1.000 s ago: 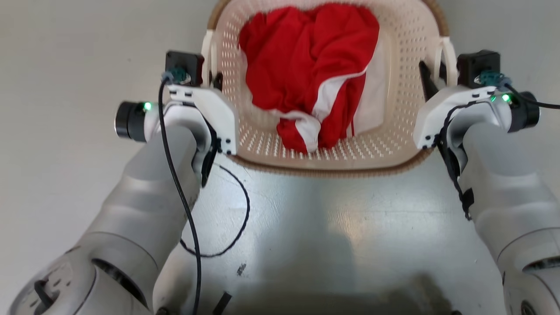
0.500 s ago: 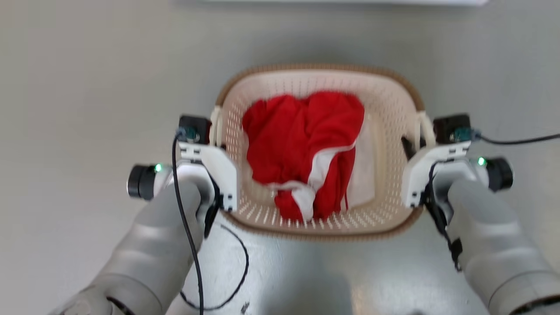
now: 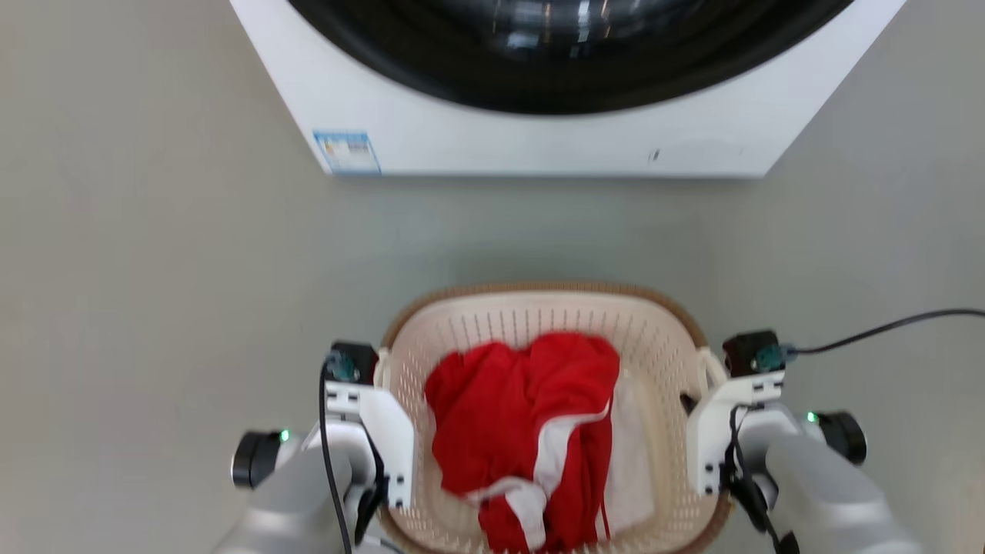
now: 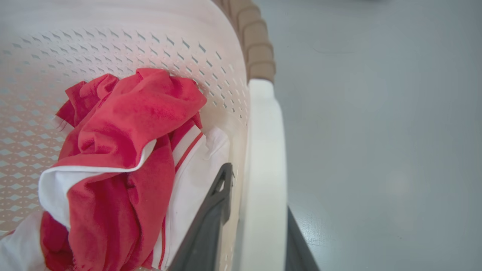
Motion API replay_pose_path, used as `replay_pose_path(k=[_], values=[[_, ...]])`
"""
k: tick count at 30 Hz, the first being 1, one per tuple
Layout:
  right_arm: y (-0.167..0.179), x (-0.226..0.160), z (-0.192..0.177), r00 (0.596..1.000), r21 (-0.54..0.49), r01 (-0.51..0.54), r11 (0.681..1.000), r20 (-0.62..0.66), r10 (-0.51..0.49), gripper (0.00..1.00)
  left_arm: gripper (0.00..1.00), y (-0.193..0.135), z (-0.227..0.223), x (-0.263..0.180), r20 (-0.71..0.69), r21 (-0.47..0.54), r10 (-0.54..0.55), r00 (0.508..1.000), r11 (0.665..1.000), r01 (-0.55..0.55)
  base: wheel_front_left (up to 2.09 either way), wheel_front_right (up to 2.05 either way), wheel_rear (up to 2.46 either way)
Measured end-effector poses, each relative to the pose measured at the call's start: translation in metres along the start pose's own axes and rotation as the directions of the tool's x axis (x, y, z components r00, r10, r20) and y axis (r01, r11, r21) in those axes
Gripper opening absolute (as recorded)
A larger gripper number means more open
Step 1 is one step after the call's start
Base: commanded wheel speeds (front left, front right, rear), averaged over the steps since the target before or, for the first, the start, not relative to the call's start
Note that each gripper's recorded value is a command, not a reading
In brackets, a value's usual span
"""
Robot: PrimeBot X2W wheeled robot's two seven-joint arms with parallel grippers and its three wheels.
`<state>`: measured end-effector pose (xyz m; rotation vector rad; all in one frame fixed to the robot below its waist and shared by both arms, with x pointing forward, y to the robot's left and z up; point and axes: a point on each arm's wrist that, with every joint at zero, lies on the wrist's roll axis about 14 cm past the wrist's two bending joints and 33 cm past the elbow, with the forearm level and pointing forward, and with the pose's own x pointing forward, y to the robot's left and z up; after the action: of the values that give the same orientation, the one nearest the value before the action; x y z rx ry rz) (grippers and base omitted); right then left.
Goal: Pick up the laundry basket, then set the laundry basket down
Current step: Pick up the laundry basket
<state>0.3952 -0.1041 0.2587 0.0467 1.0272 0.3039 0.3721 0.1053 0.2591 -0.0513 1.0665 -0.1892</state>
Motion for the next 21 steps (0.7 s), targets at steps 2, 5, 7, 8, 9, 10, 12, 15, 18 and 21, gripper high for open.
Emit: replay_pose_path(k=[2,5,7,8,9,10,12,15,18,21], values=[[0.002,-0.011,-0.001,1.000,-0.004,0.005,1.000,0.005,-0.005,0.00,0.00,-0.003,-0.003,-0.009,0.003,0.009,-0.004,1.000,1.000,0.004,0.00,0.00,0.00],[0.005,-0.025,-0.003,1.000,-0.009,0.008,1.000,0.020,-0.008,0.00,0.00,-0.010,-0.006,-0.022,0.016,0.016,-0.016,1.000,1.000,0.016,0.00,0.00,0.00],[0.008,-0.034,-0.005,1.000,-0.007,0.007,1.000,0.022,-0.007,0.00,0.00,-0.013,-0.009,-0.031,0.022,0.028,-0.020,1.000,0.999,0.020,0.00,0.00,0.00],[0.009,-0.038,-0.006,1.000,-0.010,0.007,1.000,0.022,-0.007,0.00,0.00,-0.015,-0.011,-0.034,0.022,0.033,-0.022,1.000,0.999,0.022,0.00,0.00,0.00],[0.011,-0.042,-0.008,1.000,-0.011,0.006,1.000,0.022,-0.006,0.00,0.00,-0.016,-0.014,-0.038,0.024,0.038,-0.024,0.999,0.999,0.023,0.00,0.00,0.00],[0.012,-0.046,-0.009,1.000,-0.014,0.006,1.000,0.024,-0.005,0.00,0.00,-0.017,-0.017,-0.042,0.021,0.040,-0.025,0.999,0.999,0.024,0.00,0.00,0.00],[0.015,-0.053,-0.015,1.000,-0.025,0.005,1.000,0.022,-0.004,0.00,0.00,-0.019,-0.024,-0.049,0.012,0.045,-0.025,1.000,0.999,0.025,0.00,0.00,0.00],[0.020,-0.067,-0.025,1.000,-0.034,0.004,0.999,0.021,-0.003,0.00,0.00,-0.023,-0.034,-0.061,0.012,0.063,-0.026,1.000,0.998,0.025,0.00,0.00,0.00],[0.024,-0.076,-0.029,0.999,-0.036,0.000,0.999,0.035,0.001,0.00,0.00,-0.024,-0.038,-0.068,0.022,0.069,-0.026,0.999,0.997,0.024,0.00,0.00,0.00],[0.028,-0.081,-0.033,0.999,-0.043,-0.004,0.999,0.042,0.006,0.00,0.00,-0.025,-0.041,-0.074,0.031,0.078,-0.023,0.999,0.997,0.021,0.00,0.00,0.00]])
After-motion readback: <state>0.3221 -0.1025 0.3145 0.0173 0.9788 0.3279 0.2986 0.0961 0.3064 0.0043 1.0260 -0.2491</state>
